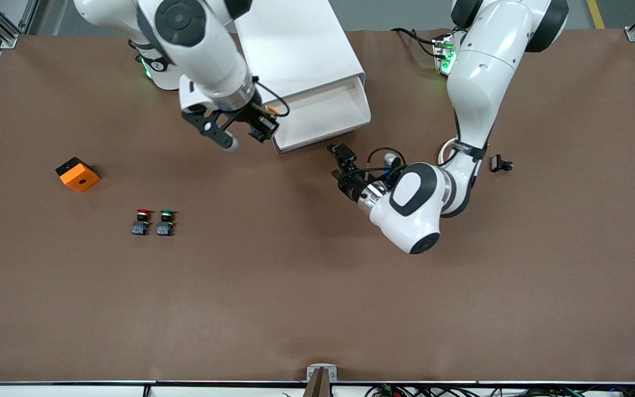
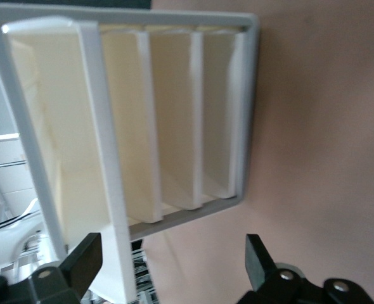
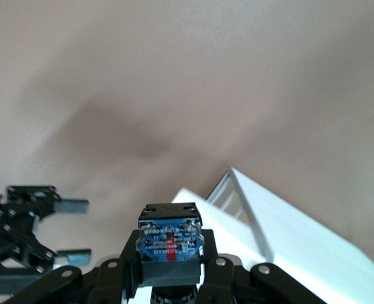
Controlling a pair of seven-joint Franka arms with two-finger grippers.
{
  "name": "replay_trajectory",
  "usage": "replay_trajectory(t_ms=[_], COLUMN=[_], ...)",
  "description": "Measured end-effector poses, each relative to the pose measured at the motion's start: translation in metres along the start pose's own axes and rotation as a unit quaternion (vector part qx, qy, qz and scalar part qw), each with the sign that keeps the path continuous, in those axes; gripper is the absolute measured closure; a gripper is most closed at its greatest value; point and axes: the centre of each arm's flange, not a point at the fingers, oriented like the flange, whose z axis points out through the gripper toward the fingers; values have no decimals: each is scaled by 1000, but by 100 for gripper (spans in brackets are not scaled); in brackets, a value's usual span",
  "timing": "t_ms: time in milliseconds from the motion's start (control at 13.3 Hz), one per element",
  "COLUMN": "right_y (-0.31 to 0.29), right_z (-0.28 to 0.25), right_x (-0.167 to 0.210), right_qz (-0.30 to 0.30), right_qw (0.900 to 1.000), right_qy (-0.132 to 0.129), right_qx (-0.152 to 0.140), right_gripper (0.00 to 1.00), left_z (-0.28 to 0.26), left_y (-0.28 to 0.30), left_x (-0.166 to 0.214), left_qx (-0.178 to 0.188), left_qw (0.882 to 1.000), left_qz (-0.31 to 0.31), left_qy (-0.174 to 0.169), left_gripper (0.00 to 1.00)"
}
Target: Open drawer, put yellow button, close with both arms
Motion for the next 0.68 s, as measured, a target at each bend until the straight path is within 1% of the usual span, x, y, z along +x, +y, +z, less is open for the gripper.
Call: replay_trajectory(t_ms=[150,301,451,677], right_y=[-5,-8,-9,-15], right_z=[7,13,18,32], right_x=[-33,-61,-87,-116], right_qz=[9,14,21,37], right_qw=[1000,999,998,997], right_qy=[20,40,59,68], right_qx=[-1,-5,-3,10], right_gripper=[59,59,59,59], left_z=[-28,-65,-108,-154], left_y=[-2,-5,-7,-11], left_x=[2,11,28,52], left_qx=[-40,-79,-120,-164], left_qw=[999,994,986,972], left_qz=[29,71,112,168], left_qy=[3,-9,-20,-24], left_gripper=[0,0,0,0])
